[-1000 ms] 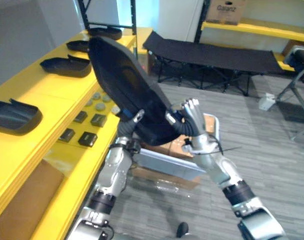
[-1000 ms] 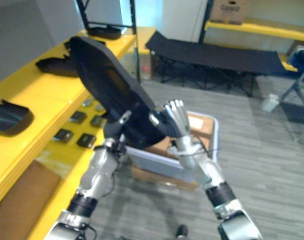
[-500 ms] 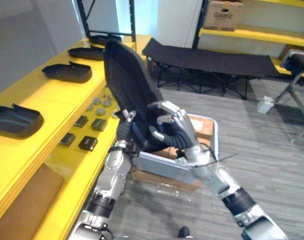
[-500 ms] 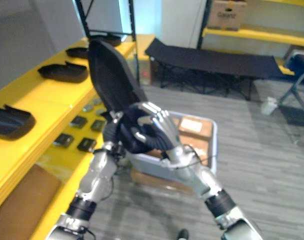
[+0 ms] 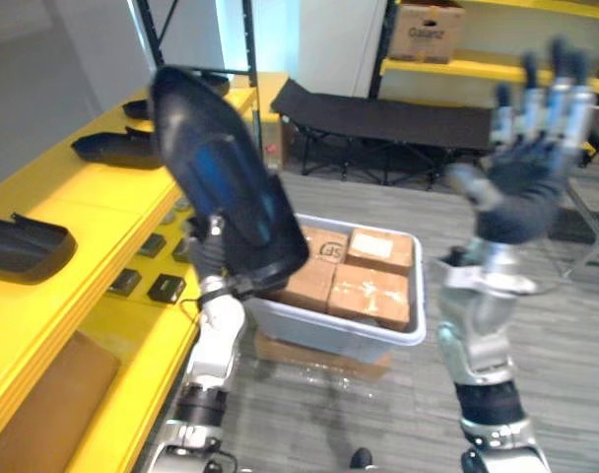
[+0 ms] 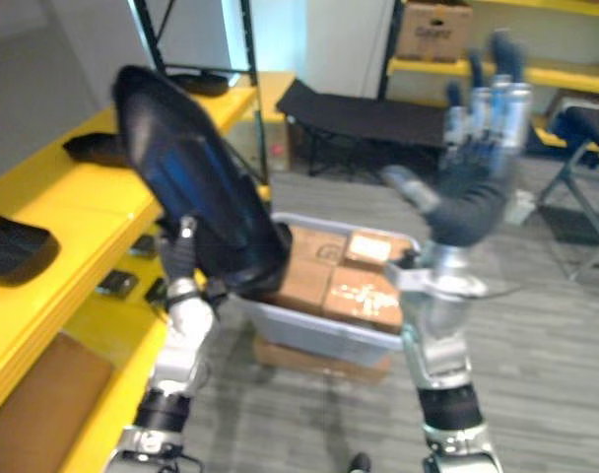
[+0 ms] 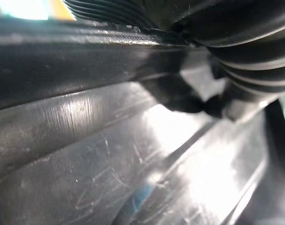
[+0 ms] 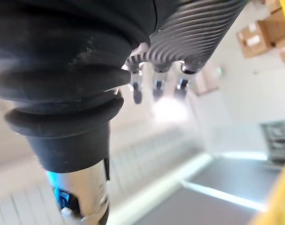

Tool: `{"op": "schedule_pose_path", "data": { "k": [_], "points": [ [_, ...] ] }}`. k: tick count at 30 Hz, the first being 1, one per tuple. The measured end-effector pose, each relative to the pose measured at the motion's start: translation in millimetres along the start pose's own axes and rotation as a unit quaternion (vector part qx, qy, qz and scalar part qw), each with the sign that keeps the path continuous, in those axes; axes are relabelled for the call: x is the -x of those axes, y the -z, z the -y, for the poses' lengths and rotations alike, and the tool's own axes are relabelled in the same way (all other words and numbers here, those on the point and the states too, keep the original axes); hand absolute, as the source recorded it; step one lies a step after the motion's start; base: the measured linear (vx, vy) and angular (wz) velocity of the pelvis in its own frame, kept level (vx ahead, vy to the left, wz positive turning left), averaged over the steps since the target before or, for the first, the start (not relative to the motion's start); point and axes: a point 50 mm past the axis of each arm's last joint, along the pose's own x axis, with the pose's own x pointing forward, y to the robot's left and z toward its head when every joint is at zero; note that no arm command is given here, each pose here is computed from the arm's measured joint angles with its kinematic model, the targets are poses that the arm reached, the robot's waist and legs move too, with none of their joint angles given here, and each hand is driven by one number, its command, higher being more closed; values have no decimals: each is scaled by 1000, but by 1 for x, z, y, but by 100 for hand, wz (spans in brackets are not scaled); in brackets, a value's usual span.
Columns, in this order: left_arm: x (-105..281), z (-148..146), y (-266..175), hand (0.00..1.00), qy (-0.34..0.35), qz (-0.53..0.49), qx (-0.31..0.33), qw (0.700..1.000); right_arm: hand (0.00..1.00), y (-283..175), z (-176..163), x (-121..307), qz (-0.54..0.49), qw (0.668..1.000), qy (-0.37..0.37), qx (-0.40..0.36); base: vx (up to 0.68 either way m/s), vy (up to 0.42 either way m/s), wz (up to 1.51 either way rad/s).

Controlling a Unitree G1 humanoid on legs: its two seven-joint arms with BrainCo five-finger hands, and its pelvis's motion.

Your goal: Walk over and take plastic housings, then place them on the shelf

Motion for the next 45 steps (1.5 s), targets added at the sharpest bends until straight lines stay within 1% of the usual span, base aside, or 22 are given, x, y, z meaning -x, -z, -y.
{"op": "schedule_pose_path", "data": {
  "k": [1,2,4,6,8,9,10,11,13,15,17,19,22,23,24,26,28,31,33,35,39,45],
  "points": [
    [2,-7,3,100,-21,4,-15,1000,0,-3,15,12,-17,999,36,1,-4,19,-7],
    [3,-10,4,100,-29,5,-21,999,0,-3,22,20,-31,998,55,3,-9,17,-8],
    [6,-18,3,100,-49,19,-28,998,0,0,41,52,-95,988,119,20,-16,20,-13],
    [13,-26,-1,100,-55,38,-12,998,0,7,52,84,-165,970,174,38,-6,17,-15],
    [28,-25,-10,100,-39,64,45,996,0,17,72,134,-268,925,262,57,10,26,-12],
    [33,-24,-14,100,-32,69,62,995,0,18,77,147,-289,912,285,57,17,28,-14],
    [40,-22,-17,100,-13,77,81,994,0,15,84,169,-322,890,315,72,32,28,-18],
    [45,-22,-18,100,6,76,98,992,0,11,88,182,-345,873,334,91,37,27,-17],
    [51,-21,-14,100,30,60,119,991,0,4,95,191,-357,861,344,111,43,33,-10],
    [52,-24,-11,100,33,47,131,990,0,3,98,192,-358,859,345,123,13,12,-2],
    [53,-36,-6,100,12,36,132,990,0,6,96,187,-356,866,325,133,-27,4,5],
    [50,-50,-7,100,-15,44,124,991,0,13,91,179,-348,877,310,118,-54,8,29],
    [42,-77,-25,100,-86,91,122,985,0,33,75,160,-340,898,266,87,-30,21,70],
    [39,-90,-34,100,-120,114,124,978,0,45,63,151,-343,907,233,74,-6,20,66],
    [39,-97,-38,100,-136,125,122,975,0,51,56,147,-347,911,212,68,9,31,94],
    [40,-130,-50,100,-200,164,96,961,0,74,30,138,-373,918,125,56,54,43,99],
    [44,-152,-54,100,-237,177,66,953,0,86,17,132,-386,917,86,54,45,43,100],
    [56,-184,-54,100,-284,177,13,942,0,97,6,125,-390,918,63,41,34,62,92],
    [66,-201,-51,100,-293,165,-26,942,0,101,-4,120,-391,919,49,28,22,85,69],
    [70,-208,-50,100,-295,158,-40,942,0,104,-13,118,-393,919,34,16,1,43,14],
    [75,-211,-47,100,-292,140,-32,945,0,109,-30,122,-417,909,-13,-10,-21,35,-21],
    [77,-211,-46,100,-290,140,-52,945,0,110,-29,127,-441,894,-75,-14,5,-5,-6]
  ]
}}
